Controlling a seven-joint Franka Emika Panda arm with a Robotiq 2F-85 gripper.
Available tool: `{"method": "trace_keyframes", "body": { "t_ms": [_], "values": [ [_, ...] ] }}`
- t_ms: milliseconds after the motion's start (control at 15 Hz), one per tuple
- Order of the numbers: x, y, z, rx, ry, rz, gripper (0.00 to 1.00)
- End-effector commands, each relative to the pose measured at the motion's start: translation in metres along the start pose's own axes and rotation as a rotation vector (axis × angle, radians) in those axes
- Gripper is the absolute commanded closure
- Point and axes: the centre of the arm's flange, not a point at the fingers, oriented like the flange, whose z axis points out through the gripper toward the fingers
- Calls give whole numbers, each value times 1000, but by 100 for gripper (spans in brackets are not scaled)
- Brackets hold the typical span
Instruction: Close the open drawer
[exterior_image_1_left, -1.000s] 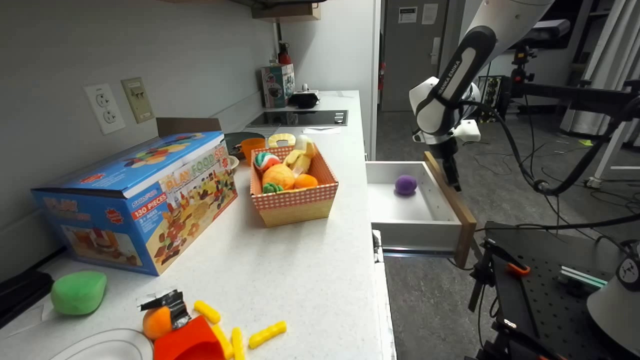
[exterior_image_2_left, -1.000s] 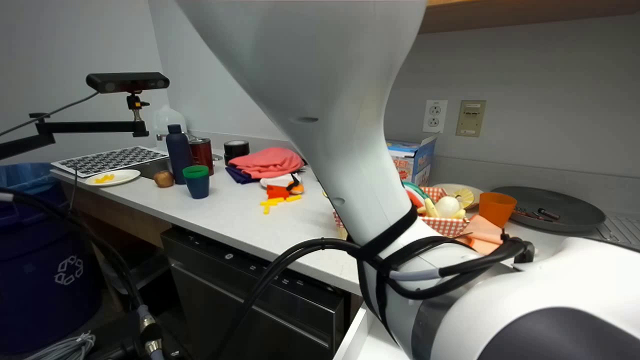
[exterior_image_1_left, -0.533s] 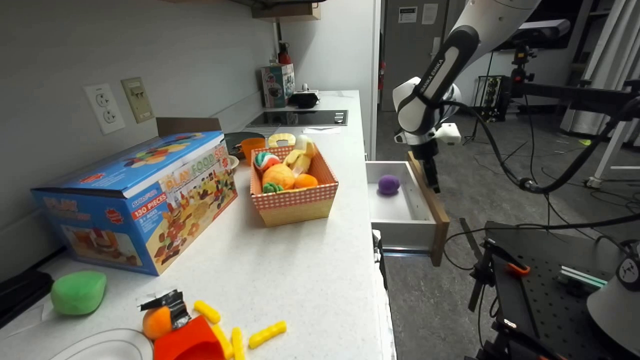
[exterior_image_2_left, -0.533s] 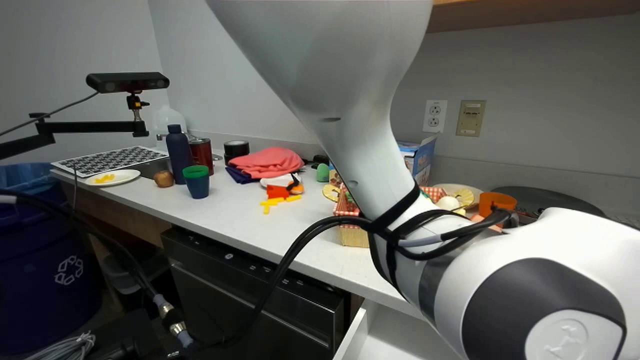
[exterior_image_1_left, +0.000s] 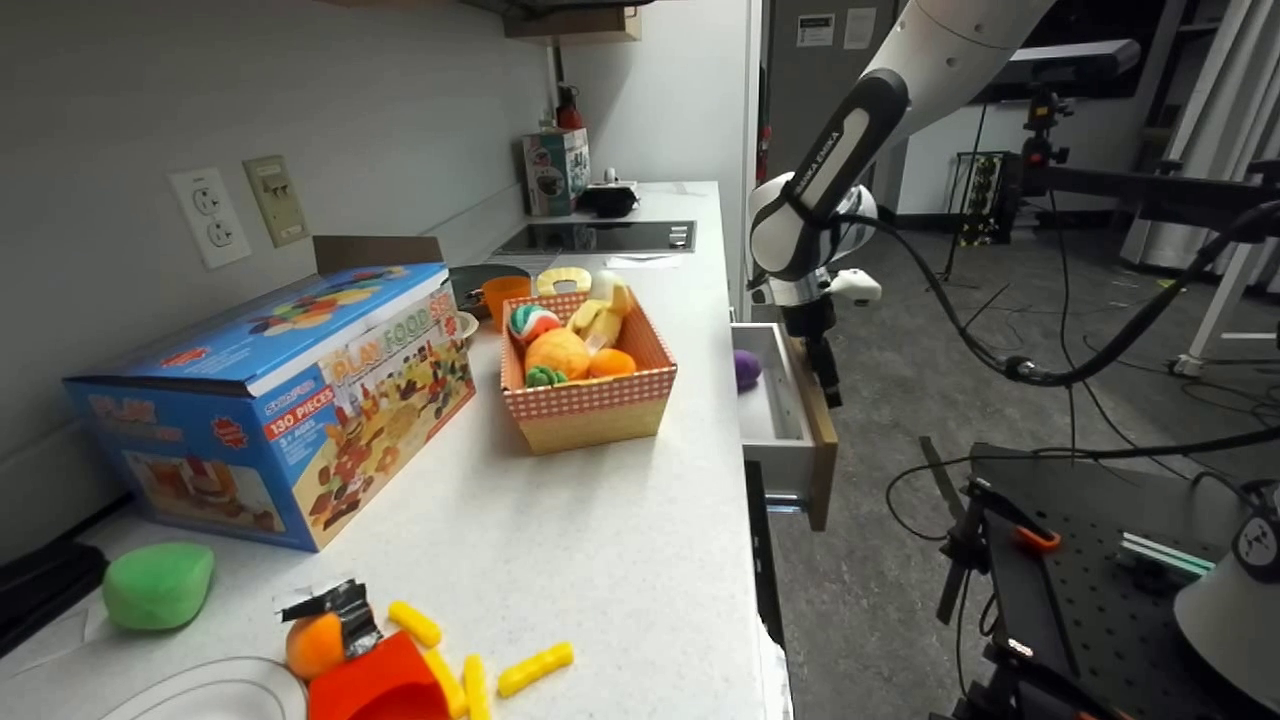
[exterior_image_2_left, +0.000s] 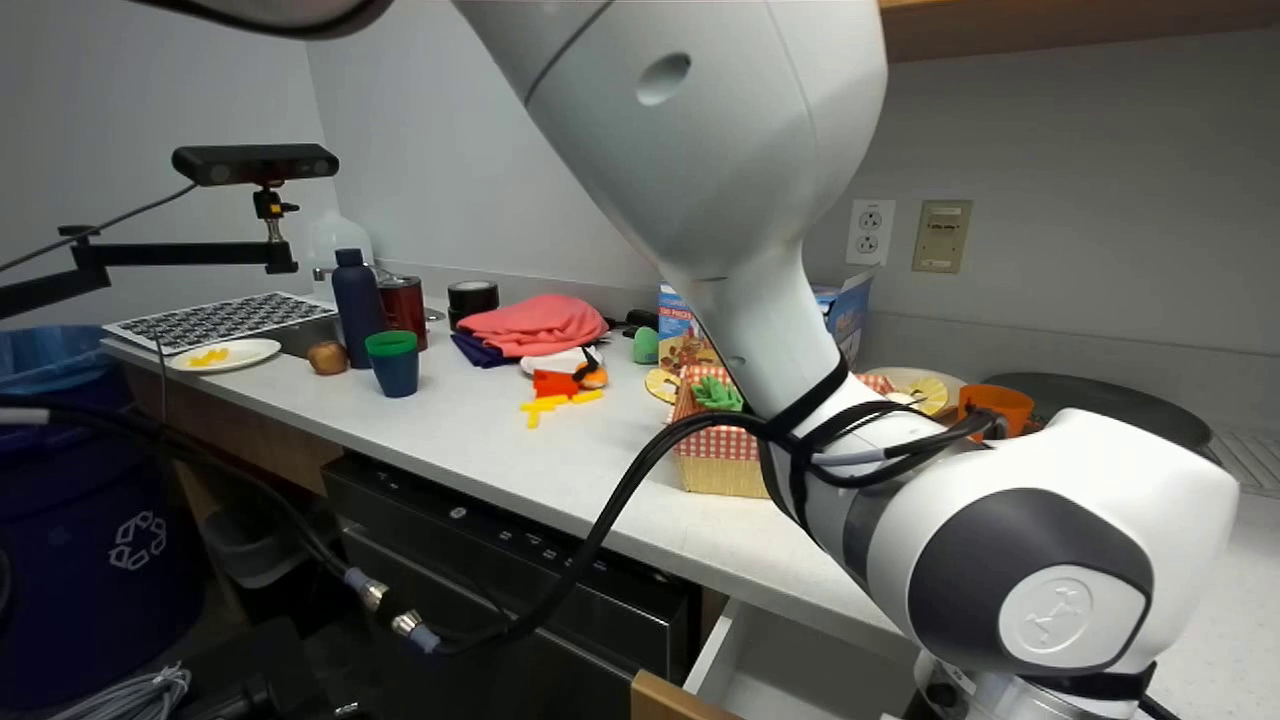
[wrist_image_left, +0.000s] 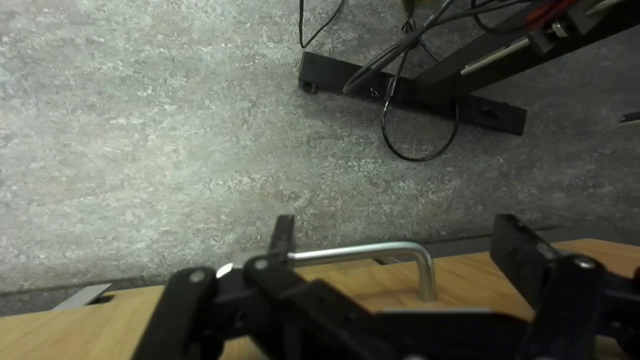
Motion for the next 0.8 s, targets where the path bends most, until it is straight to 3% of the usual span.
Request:
{"method": "trace_keyframes", "body": {
  "t_ms": [0, 333, 733],
  "values": [
    [36, 6, 6, -25, 34, -90, 0],
    [51, -2, -15, -103, 96, -150, 0],
    [64, -19, -42, -190, 233, -209, 0]
  ]
}}
